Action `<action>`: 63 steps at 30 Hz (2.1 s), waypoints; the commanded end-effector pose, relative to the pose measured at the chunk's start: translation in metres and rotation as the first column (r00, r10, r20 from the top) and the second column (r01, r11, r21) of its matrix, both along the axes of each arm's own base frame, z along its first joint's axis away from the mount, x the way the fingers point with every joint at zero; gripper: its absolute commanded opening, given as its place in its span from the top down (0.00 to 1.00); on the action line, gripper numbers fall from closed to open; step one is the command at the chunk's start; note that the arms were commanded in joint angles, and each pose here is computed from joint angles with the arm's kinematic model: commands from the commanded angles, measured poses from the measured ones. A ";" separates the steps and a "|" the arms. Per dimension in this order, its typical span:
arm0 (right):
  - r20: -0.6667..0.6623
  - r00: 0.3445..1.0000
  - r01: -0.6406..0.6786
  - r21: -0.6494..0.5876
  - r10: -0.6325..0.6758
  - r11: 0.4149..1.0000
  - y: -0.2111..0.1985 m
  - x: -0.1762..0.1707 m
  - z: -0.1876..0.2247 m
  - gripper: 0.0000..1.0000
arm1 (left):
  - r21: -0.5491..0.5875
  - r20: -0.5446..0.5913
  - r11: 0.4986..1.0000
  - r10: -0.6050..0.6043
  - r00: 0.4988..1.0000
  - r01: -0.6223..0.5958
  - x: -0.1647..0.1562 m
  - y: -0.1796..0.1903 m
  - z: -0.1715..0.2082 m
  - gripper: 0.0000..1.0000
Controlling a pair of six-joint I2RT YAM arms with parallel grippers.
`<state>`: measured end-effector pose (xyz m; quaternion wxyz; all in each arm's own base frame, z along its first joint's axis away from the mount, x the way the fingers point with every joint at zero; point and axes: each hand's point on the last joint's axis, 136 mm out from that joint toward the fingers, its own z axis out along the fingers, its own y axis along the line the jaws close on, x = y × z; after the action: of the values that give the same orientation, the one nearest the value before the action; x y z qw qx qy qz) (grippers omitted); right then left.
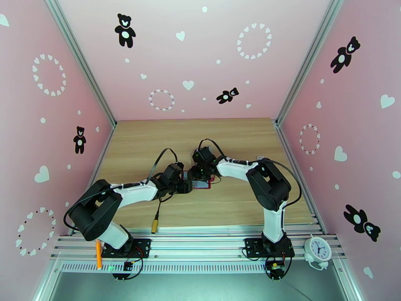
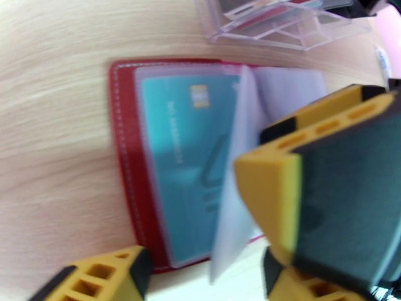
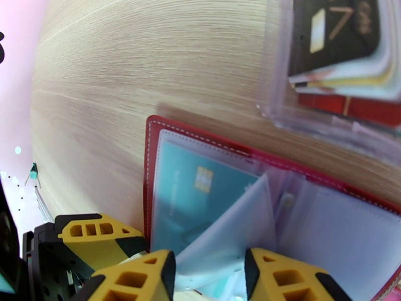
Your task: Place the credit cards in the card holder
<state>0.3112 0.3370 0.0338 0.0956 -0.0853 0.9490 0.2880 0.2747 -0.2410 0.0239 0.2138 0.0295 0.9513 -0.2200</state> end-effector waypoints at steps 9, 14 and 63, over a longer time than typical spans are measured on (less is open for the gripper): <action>0.074 0.996 0.039 -0.005 -0.038 0.999 -0.039 0.006 0.052 0.57 | 0.146 -0.133 0.989 0.015 0.991 0.005 -0.026 0.026 -0.038 0.65; 0.066 0.997 0.037 -0.026 -0.035 0.999 -0.043 0.006 0.042 0.57 | 0.119 -0.124 0.993 0.003 0.992 0.012 -0.023 0.019 -0.032 0.72; 0.292 0.950 0.165 -0.158 -0.114 0.974 -0.135 0.086 0.116 0.52 | -0.051 0.134 0.992 0.121 0.984 -0.115 0.161 -0.021 0.071 0.53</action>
<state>0.3884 0.2146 0.1273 0.2087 -0.0658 0.9545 0.2024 0.4202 -0.2569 0.0948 0.2870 -0.0097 0.9344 -0.2107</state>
